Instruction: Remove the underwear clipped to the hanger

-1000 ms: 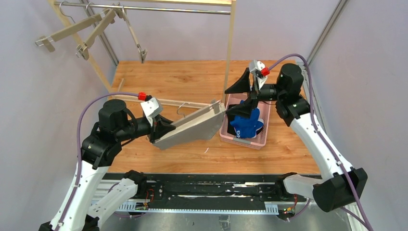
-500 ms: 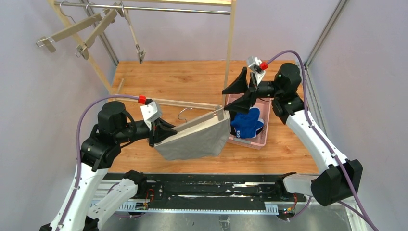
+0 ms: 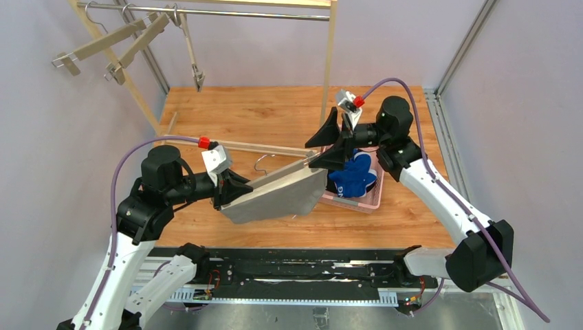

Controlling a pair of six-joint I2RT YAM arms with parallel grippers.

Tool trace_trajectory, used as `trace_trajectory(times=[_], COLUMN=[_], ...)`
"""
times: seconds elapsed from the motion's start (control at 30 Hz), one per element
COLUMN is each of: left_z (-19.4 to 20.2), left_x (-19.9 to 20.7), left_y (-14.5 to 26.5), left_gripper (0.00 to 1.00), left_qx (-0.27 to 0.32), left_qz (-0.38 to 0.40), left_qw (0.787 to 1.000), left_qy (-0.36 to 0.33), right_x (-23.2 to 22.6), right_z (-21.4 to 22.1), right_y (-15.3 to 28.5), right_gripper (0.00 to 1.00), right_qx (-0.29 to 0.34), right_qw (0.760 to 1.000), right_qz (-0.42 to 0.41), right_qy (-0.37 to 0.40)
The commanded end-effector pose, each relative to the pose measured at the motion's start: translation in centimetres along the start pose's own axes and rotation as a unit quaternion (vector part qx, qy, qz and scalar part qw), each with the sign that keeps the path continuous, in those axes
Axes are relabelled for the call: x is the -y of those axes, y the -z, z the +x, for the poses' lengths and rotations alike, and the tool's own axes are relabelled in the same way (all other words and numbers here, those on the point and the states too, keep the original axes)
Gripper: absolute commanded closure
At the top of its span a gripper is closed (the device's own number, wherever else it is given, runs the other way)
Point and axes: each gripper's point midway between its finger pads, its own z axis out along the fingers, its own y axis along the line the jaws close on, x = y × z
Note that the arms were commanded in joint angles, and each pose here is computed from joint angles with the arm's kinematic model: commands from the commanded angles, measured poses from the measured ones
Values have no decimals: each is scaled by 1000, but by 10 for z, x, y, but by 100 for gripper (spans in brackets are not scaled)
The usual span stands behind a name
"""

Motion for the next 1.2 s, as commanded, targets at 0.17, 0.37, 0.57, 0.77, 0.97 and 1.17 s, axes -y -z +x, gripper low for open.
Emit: trace_trajectory(times=[0.17, 0.37, 0.57, 0.77, 0.97, 1.17], left_z=[-16, -18, -20, -24, -31, -33], left_x=[1, -1, -4, -3, 0, -3], left_y=[3, 4, 3, 3, 8, 9], left_gripper=[100, 100, 100, 100, 100, 100], left_qx=[31, 39, 44, 49, 58, 59], left_qz=[-7, -17, -24, -22, -23, -31], left_qw=[999, 999, 999, 998, 998, 997], left_qy=[-19, -19, -16, -19, -27, -30], right_x=[-4, 0, 2, 9, 29, 34], right_z=[12, 15, 15, -4, -28, -33], right_y=[-12, -14, -13, -7, 25, 65], right_gripper=[49, 85, 99, 39, 32, 24], right_qx=[-11, -15, -15, 4, 46, 97], right_qw=[1000, 1000, 1000, 997, 965, 920], right_qz=[-9, -1, 16, 81, 249, 372], right_qy=[-10, -18, -14, 16, 70, 80])
